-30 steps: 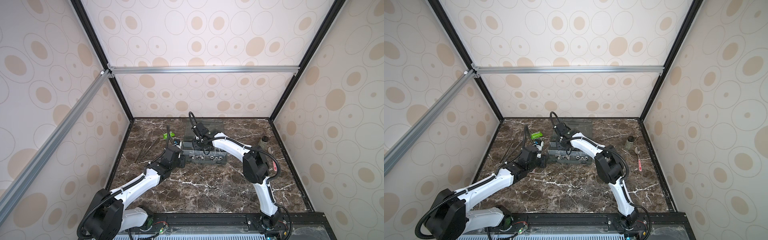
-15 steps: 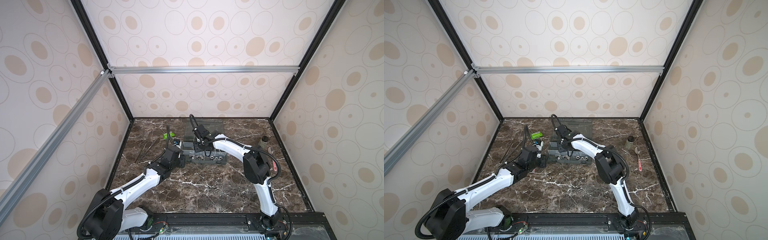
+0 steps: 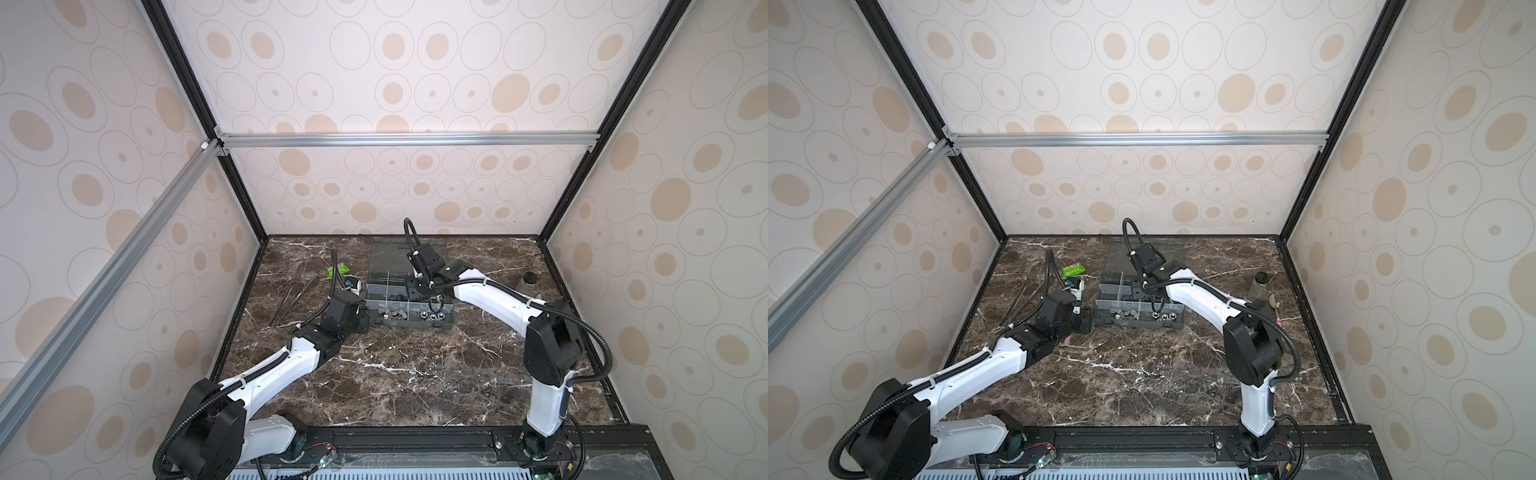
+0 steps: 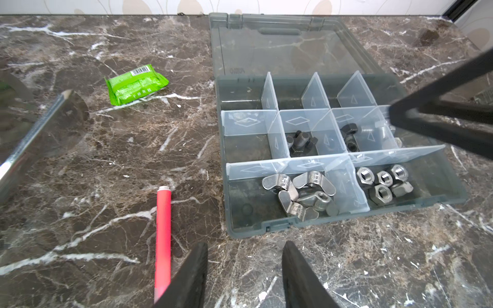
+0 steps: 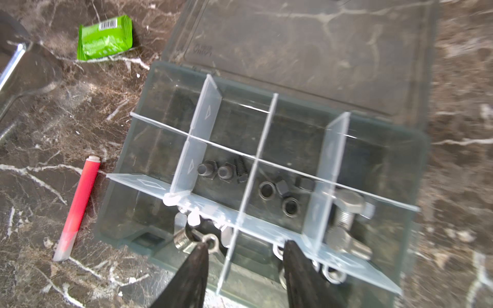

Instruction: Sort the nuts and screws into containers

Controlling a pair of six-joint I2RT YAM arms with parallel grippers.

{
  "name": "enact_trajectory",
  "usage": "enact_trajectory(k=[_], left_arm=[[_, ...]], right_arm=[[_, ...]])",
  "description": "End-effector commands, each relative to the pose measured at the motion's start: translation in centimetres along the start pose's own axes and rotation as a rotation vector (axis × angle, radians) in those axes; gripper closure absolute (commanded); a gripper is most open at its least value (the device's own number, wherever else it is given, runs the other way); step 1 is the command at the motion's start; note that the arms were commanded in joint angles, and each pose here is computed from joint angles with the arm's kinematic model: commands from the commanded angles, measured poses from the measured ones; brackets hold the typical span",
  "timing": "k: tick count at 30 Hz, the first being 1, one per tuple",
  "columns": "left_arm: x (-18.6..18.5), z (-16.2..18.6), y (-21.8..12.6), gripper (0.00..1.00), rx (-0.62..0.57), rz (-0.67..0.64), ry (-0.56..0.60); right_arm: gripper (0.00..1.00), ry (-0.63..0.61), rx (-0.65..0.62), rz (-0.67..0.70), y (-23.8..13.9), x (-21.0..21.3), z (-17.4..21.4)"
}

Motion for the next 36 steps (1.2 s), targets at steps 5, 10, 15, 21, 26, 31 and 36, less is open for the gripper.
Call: enact_trajectory(k=[5, 10, 15, 21, 26, 31, 36], left_arm=[[2.3, -2.5, -2.0, 0.53, -0.122, -0.116, -0.003], [3.7, -3.0, -3.3, 0.49, -0.179, -0.191, -0.012], [5.4, -3.3, -4.7, 0.39, -0.231, -0.288, -0.043], [7.2, -3.3, -6.5, 0.23, -0.278, -0.398, -0.09], [8.2, -2.9, -7.6, 0.16, -0.32, -0.461, -0.113], [9.0, -2.2, -7.7, 0.09, -0.324, -0.523, -0.111], [9.5, -1.4, -7.4, 0.01, -0.337, -0.576, -0.086]], right_arm=[[0.5, 0.02, -0.107, 0.094, -3.7, -4.8, -0.8], [0.48, 0.082, -0.189, 0.168, -6.1, -8.8, -0.6], [0.45, 0.143, -0.269, 0.236, -8.4, -12.8, 0.1], [0.35, 0.203, -0.327, 0.299, -10.5, -16.7, 1.4], [0.07, 0.231, -0.358, 0.362, -11.5, -19.0, 2.5], [0.0, 0.223, -0.376, 0.388, -11.7, -20.1, 3.3], [0.0, 0.189, -0.392, 0.403, -11.3, -20.8, 3.8]])
Point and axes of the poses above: each gripper's point midway between its finger pads, its own y axis out along the fingers, its own x axis along the line the jaws close on, z = x × y, the point moved 5 cm from there along -y, back along the fingers, and after that the axes turned 14 degrees about y, right-handed, at the moved point
